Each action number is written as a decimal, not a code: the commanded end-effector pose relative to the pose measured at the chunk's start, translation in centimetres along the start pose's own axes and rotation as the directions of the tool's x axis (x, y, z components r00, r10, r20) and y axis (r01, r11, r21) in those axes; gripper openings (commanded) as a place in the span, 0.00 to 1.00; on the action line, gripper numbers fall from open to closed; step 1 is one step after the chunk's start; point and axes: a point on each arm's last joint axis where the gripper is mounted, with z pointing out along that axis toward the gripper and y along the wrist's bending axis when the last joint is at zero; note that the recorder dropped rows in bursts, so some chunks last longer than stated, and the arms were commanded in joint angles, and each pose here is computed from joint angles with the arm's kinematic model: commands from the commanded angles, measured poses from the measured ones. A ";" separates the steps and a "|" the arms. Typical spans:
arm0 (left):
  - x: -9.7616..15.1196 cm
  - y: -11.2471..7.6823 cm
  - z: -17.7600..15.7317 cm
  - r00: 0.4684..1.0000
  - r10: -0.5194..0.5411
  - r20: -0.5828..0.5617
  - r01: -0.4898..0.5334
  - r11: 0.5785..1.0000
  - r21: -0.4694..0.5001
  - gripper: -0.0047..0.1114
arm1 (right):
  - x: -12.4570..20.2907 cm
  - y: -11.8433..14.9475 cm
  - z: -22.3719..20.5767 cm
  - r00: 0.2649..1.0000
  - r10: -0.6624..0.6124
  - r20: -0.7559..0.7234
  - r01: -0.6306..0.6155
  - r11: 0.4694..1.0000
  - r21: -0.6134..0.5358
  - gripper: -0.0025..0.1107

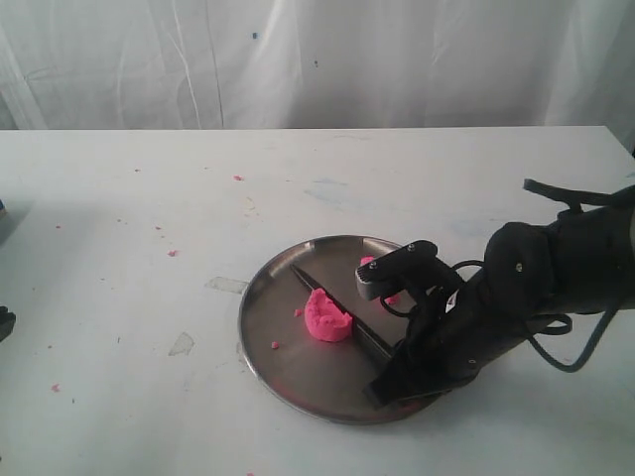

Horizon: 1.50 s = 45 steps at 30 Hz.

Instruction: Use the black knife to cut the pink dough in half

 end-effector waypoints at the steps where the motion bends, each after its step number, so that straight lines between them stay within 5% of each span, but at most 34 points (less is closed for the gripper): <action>1: 0.1 0.0 -0.1 1.000 -0.012 0.008 0.012 1.000 -0.003 0.04 | -0.1 0.2 -0.1 1.000 -0.009 -0.003 0.009 1.000 -0.010 0.02; 8: 0.1 0.0 -0.1 1.000 -0.012 0.008 0.012 1.000 -0.003 0.04 | -0.9 1.1 -0.9 0.995 -0.095 -0.014 0.094 0.993 -0.073 0.02; 14: 0.1 0.0 -0.1 1.000 -0.012 0.008 0.012 1.000 -0.003 0.04 | -1.3 0.6 -1.2 1.000 -0.022 0.022 0.022 1.000 -0.018 0.02; 20: 0.1 0.0 -0.1 1.000 -0.012 0.008 0.012 1.000 -0.003 0.04 | -2.7 0.3 -4.7 0.978 -0.027 0.209 0.020 0.999 0.036 0.02; 26: 0.1 0.0 -0.1 1.000 -0.012 0.008 0.012 1.000 -0.003 0.04 | -2.8 -3.3 -8.7 0.937 0.038 0.348 -0.099 0.982 0.161 0.02; 31: 0.1 0.0 -0.1 1.000 -0.014 0.008 0.014 1.000 -0.003 0.04 | -1.3 -5.5 -8.0 0.954 0.143 0.264 -0.194 0.965 0.176 0.02; 45: 0.1 0.0 -0.1 0.998 -0.066 0.006 0.066 0.998 -0.002 0.04 | -0.3 -5.8 -4.2 0.965 0.229 0.130 -0.246 0.960 0.135 0.02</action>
